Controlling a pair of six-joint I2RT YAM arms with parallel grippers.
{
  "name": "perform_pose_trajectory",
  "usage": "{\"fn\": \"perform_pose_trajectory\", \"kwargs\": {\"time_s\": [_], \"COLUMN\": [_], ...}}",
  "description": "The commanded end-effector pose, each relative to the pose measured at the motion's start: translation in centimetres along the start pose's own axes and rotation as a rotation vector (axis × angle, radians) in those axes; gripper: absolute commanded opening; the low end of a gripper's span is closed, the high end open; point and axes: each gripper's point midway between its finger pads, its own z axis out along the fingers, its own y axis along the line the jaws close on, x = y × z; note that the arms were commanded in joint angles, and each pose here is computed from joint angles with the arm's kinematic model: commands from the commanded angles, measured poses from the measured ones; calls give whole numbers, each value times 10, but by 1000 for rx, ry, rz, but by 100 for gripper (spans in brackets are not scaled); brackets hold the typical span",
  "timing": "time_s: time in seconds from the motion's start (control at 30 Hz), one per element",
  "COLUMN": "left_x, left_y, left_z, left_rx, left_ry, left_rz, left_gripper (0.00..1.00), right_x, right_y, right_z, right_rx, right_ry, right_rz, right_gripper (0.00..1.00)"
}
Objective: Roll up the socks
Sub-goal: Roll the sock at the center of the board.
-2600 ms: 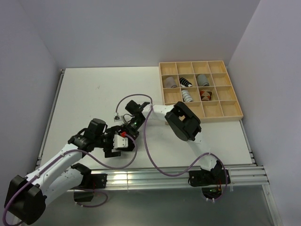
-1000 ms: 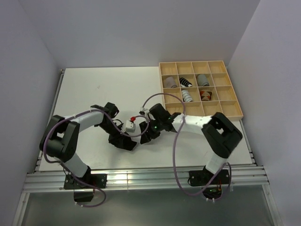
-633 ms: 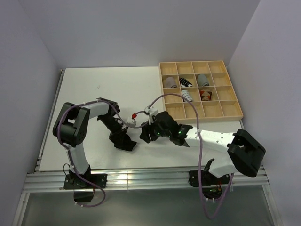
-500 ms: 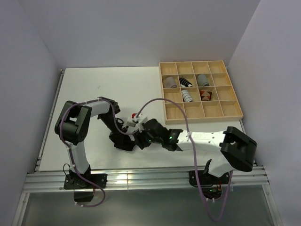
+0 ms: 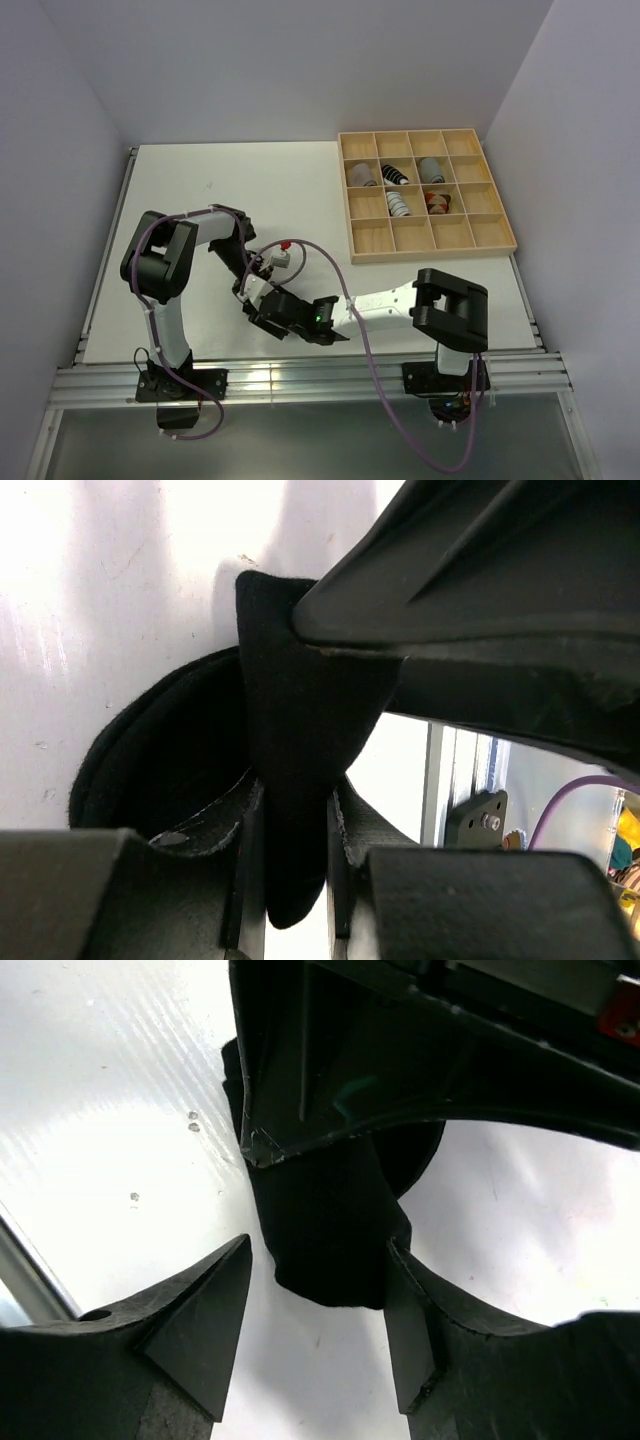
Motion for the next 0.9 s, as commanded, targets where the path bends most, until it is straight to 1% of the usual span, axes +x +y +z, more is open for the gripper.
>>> {"fn": "perform_pose_trajectory", "kwargs": {"time_s": [0.0,0.07,0.17,0.23,0.3,0.33,0.37,0.43,0.47,0.5,0.57,0.6,0.63,0.67,0.7,0.73,0.8,0.83,0.87], "left_x": [-9,-10,-10,-10,-12,-13,-15,-17,-19,-22,-29,-36,-44,-49,-54,-63,-73,-85,-84], "left_y": [-2,-2,-3,-4,-6,-6,-7,-9,-8,-5,-5,3,2,4,8,20,22,36,39], "left_z": [0,0,0,0,-1,-1,-1,-2,-3,-4,-9,-12,-19,-25,-31,-39,-55,-72,-78], "left_rx": [20,25,29,34,40,42,45,48,41,22,-14,-57,-93,-122,-159,-223,-296,-398,-428], "left_ry": [-22,-24,-24,-24,-30,-35,-41,-50,-57,-66,-86,-117,-140,-166,-191,-225,-278,-318,-346], "left_rz": [9,7,4,6,6,6,7,8,11,3,-1,19,41,48,8,28,6,52,-22], "left_gripper": [11,11,12,12,12,12,12,11,11,10,12,14,16,18,22,24,29,36,38], "right_x": [-29,-23,-17,-12,-7,-2,1,7,9,11,10,12,10,11,16,16,19,21,22], "right_y": [2,0,1,3,5,5,5,6,5,7,5,5,3,-2,-2,-3,-8,-7,-8], "right_z": [4,11,18,23,26,31,32,36,36,35,32,31,28,27,25,21,20,19,18], "right_rx": [41,54,58,59,54,56,53,50,50,35,14,-4,-14,-16,-27,-45,-45,-51,-53], "right_ry": [-77,-53,-27,-11,8,25,37,58,64,73,80,87,81,85,105,107,121,129,136], "right_rz": [-22,-62,-81,-90,-93,-97,-100,-103,-97,-94,-75,-69,-57,-19,-15,-4,2,-1,-2], "right_gripper": [61,61,61,59,50,44,34,22,10,8,5,4,3,3,3,2,2,2,2]}}
